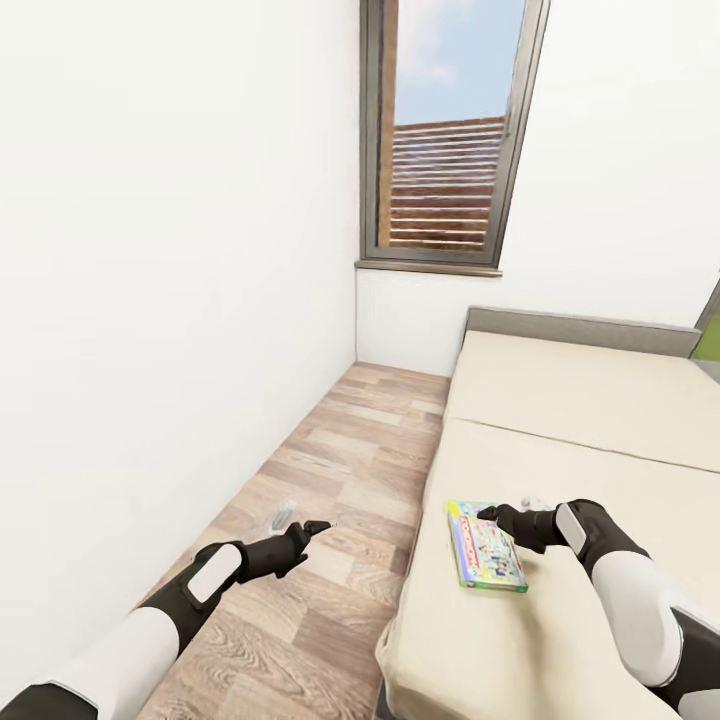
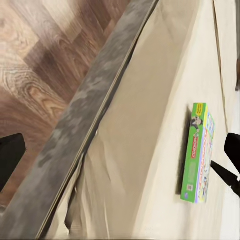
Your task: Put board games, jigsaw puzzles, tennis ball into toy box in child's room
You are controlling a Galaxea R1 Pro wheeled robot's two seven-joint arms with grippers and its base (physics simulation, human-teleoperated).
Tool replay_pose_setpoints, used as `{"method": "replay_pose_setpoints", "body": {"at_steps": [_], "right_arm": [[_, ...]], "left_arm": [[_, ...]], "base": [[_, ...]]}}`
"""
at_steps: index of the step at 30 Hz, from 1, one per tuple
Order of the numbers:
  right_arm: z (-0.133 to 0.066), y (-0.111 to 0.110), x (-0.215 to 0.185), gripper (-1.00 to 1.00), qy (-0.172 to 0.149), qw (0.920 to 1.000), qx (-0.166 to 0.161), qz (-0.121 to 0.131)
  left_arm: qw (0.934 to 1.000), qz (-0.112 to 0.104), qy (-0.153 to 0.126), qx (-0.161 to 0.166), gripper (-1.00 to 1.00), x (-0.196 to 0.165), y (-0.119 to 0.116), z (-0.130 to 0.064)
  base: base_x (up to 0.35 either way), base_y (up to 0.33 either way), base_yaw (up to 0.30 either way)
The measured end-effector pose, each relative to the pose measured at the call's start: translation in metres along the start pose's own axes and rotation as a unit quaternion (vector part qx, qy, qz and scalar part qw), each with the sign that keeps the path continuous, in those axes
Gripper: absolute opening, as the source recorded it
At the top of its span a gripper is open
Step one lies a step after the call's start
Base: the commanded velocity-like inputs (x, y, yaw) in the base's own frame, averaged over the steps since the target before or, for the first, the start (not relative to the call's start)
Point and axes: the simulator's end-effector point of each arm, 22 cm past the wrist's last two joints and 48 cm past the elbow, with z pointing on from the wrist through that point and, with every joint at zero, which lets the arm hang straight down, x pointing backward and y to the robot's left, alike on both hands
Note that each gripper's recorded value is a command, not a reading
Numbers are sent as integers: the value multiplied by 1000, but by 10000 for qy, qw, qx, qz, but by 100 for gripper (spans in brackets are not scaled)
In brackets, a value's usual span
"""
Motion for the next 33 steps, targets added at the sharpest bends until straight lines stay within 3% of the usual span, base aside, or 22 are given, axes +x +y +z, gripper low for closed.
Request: {"method": "replay_pose_setpoints", "body": {"at_steps": [23, 33], "right_arm": [[-5, 4, -4, 100, -54, 10000, -31, -22], [-6, 5, -5, 100, -72, 10000, -40, -26]], "left_arm": [[10000, 35, -46, 53, 100, -1, -5, -2], [10000, 36, -32, 54, 100, 2, -7, -2]], "base": [[0, 0, 156], [0, 0, 39]]}}
